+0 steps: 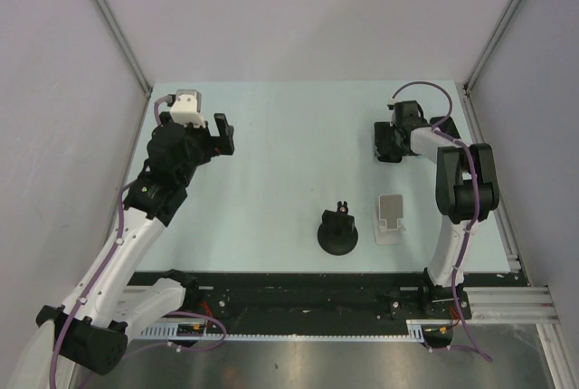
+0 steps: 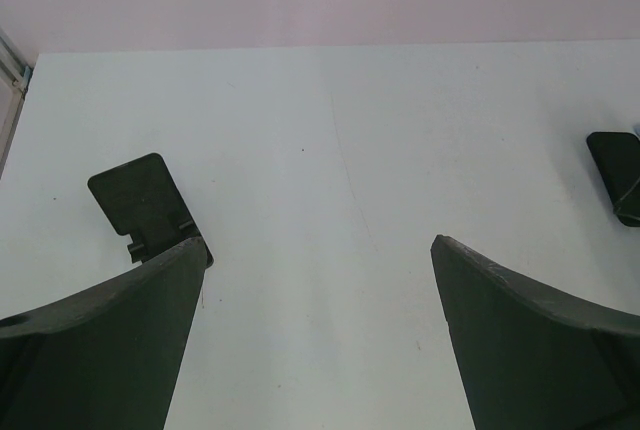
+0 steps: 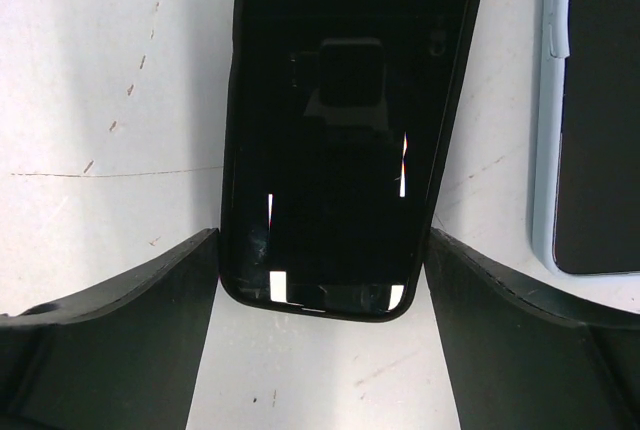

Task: Remove the phone from the phone stand

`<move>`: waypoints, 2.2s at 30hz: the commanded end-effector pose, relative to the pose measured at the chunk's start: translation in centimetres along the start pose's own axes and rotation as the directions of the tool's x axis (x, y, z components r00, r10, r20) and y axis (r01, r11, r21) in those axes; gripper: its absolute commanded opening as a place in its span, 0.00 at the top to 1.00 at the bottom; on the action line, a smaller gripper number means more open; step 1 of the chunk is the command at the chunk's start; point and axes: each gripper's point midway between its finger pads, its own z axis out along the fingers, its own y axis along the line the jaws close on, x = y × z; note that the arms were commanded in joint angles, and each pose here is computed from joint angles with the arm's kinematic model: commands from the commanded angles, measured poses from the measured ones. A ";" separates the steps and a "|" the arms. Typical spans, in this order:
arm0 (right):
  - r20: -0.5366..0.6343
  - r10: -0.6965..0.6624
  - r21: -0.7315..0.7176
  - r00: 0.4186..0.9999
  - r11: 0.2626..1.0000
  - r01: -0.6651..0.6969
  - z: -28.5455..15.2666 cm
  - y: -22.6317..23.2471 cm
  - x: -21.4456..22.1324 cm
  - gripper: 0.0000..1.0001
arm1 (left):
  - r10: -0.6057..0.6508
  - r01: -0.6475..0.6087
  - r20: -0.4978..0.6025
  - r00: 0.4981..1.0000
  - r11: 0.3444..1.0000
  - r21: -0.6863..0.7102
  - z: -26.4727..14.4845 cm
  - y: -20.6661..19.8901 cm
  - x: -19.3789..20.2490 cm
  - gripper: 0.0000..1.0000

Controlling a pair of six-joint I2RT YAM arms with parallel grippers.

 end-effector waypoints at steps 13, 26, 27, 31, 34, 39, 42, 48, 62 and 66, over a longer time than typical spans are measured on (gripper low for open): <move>-0.041 -0.053 0.128 0.998 0.990 0.058 0.4 -3.3 0.1 0.20 | 0.005 -0.006 0.055 0.998 1.000 0.013 -0.2 -0.1 -1.3 0.00; -0.036 -0.106 0.126 0.994 0.986 0.110 -0.5 -6.3 -0.7 0.28 | 0.007 -0.007 0.055 0.998 1.000 0.012 -0.2 0.0 -1.3 0.00; -0.039 -0.088 0.141 0.995 0.986 0.093 -0.6 -7.5 -0.5 0.28 | 0.007 -0.008 0.052 0.999 1.000 0.011 -0.2 0.0 -1.2 0.00; -0.025 -0.094 0.150 0.995 0.984 0.096 -0.6 -8.2 -0.9 0.27 | 0.006 -0.007 0.056 0.998 1.000 0.013 -0.2 -0.1 -1.3 0.00; -0.012 -0.092 0.153 0.996 0.984 0.092 -0.6 -8.4 -1.3 0.26 | 0.010 -0.011 0.053 0.999 1.000 0.013 -0.2 -0.1 -1.2 0.00; -0.011 -0.050 0.171 0.999 0.984 0.051 -0.4 -9.1 -1.1 0.25 | 0.008 -0.009 0.053 0.999 1.000 0.011 -0.2 0.0 -1.2 0.00; -0.008 -0.030 0.173 1.000 0.984 0.031 -0.4 -9.0 -1.1 0.22 | 0.010 -0.011 0.051 0.999 1.000 0.014 -0.2 -0.1 -1.2 0.00; 0.039 -0.042 0.154 0.998 0.987 0.036 -1.1 -7.6 -2.5 0.07 | 0.008 -0.009 0.054 0.998 1.000 0.015 -0.3 -0.1 -1.3 0.00; 0.129 0.055 0.072 0.990 0.995 -0.064 -5.0 -5.1 -5.2 0.04 | 0.005 -0.007 0.067 0.998 1.000 0.019 -0.6 -0.1 -1.6 0.00; 0.129 0.046 -0.065 0.991 0.997 -0.038 -5.1 -0.9 -5.1 0.12 | 0.005 -0.006 0.070 0.998 1.000 0.020 -0.7 -0.1 -1.7 0.00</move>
